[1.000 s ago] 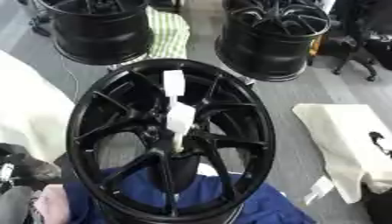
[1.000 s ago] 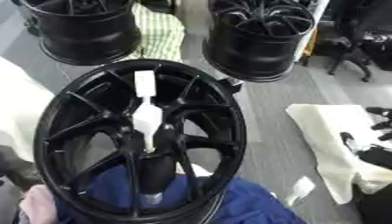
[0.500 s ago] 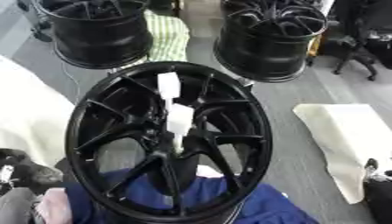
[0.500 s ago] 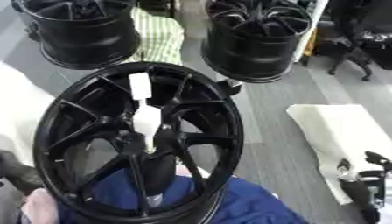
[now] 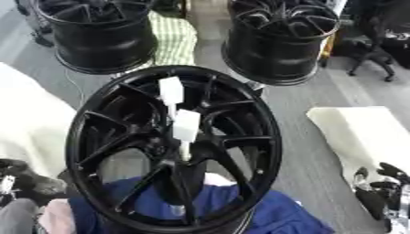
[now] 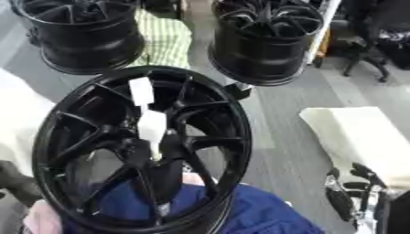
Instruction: Pull the pin out of the wheel hub.
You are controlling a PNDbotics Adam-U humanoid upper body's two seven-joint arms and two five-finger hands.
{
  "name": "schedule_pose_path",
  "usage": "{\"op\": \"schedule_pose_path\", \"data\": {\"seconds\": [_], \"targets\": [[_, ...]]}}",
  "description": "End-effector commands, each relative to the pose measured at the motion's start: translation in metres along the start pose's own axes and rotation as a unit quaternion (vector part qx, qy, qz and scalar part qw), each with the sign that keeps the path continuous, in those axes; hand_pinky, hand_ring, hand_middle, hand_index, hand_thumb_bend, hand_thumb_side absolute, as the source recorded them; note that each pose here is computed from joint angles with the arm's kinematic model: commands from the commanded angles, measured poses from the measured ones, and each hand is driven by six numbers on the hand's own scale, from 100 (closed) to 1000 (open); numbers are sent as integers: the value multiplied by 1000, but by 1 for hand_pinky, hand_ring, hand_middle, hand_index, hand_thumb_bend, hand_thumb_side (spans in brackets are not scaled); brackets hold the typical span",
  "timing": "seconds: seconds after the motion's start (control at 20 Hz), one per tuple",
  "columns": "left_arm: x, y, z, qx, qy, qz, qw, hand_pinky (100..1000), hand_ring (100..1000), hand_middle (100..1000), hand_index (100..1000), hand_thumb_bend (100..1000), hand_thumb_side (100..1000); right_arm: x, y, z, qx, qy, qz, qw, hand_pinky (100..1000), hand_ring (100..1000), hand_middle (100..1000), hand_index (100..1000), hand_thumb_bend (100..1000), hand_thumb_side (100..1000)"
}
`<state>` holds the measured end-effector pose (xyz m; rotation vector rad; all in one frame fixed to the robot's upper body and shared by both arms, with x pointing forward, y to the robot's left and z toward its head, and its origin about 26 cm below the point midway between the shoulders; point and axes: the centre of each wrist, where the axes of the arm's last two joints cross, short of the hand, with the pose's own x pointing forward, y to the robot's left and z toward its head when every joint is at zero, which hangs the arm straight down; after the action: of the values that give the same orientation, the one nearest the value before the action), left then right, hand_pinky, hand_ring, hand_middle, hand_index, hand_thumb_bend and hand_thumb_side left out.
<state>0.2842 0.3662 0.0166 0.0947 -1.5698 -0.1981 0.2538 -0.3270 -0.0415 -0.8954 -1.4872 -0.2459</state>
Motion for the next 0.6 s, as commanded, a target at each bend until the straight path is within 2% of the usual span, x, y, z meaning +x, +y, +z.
{"op": "schedule_pose_path", "data": {"seconds": [0.05, 0.6], "targets": [[6, 3, -2, -2, -10, -11, 1000, 615, 630, 561, 753, 100, 588, 1, 0, -4, -5, -6, -4, 1000, 487, 529, 639, 750, 217, 181], [6, 3, -2, -3, -12, -12, 1000, 616, 632, 563, 754, 100, 591, 1, 0, -3, 1, -8, -5, 1000, 487, 526, 635, 749, 215, 185]]}}
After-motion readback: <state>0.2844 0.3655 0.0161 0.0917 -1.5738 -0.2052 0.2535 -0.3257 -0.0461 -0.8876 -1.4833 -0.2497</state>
